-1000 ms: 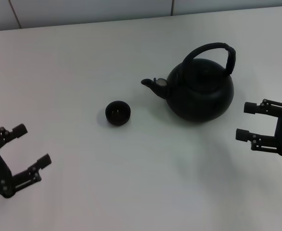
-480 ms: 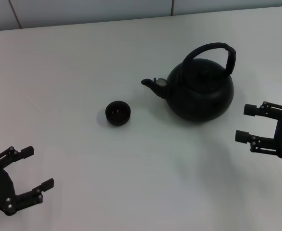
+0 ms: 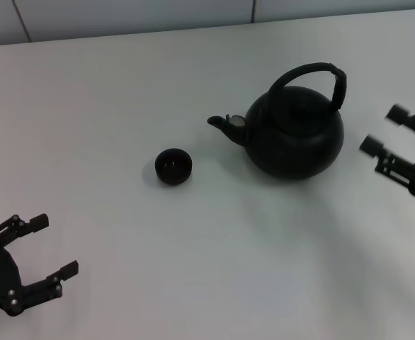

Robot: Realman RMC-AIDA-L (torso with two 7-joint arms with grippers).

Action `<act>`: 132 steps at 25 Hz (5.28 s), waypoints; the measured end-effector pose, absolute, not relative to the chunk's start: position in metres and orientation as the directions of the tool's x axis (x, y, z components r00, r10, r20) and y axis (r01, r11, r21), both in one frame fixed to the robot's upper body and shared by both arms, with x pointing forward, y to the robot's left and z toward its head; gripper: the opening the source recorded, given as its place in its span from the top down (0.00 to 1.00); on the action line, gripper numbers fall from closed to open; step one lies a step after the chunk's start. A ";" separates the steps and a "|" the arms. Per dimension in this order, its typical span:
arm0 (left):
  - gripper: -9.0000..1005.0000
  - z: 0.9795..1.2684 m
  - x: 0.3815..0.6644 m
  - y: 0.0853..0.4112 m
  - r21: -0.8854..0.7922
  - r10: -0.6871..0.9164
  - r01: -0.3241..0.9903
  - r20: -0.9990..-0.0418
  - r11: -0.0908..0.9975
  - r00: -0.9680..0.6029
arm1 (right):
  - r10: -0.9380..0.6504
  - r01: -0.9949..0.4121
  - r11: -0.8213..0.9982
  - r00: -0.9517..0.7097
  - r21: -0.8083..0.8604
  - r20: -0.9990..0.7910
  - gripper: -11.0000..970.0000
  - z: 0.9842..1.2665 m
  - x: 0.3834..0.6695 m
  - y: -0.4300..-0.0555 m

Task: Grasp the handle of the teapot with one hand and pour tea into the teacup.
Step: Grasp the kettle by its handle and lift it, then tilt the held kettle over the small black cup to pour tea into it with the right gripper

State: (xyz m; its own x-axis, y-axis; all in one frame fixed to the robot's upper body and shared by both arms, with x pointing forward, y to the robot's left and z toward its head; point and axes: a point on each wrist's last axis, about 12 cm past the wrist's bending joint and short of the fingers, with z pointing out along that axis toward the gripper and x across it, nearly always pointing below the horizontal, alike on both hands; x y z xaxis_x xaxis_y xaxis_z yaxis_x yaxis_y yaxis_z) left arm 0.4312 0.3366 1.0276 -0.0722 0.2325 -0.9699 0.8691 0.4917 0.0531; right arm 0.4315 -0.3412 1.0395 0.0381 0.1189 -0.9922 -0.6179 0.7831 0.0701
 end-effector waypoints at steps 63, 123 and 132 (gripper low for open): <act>0.15 1.026 0.427 0.335 0.038 0.201 0.853 -0.976 0.520 -0.079 | -0.020 -0.238 0.971 0.025 -0.026 -0.999 0.25 1.005 0.496 -0.273; 0.15 1.025 0.423 0.333 0.023 0.178 0.849 -0.980 0.528 -0.084 | -0.205 -0.684 0.712 0.012 -0.157 -0.979 0.90 1.085 0.616 -0.247; 0.15 1.026 0.424 0.332 0.026 0.178 0.850 -0.981 0.526 -0.080 | -0.242 -0.690 0.696 0.035 -0.199 -0.970 0.90 1.089 0.620 -0.246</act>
State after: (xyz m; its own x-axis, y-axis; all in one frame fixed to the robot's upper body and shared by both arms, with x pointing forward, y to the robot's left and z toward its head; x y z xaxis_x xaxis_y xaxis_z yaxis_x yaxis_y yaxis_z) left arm 0.4243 0.3324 1.0258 -0.0802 0.1781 -0.9807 0.8498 0.5264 0.0261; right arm 0.6200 -0.2461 1.0891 0.0353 -0.2423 -0.9696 -0.6895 0.6963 -0.1991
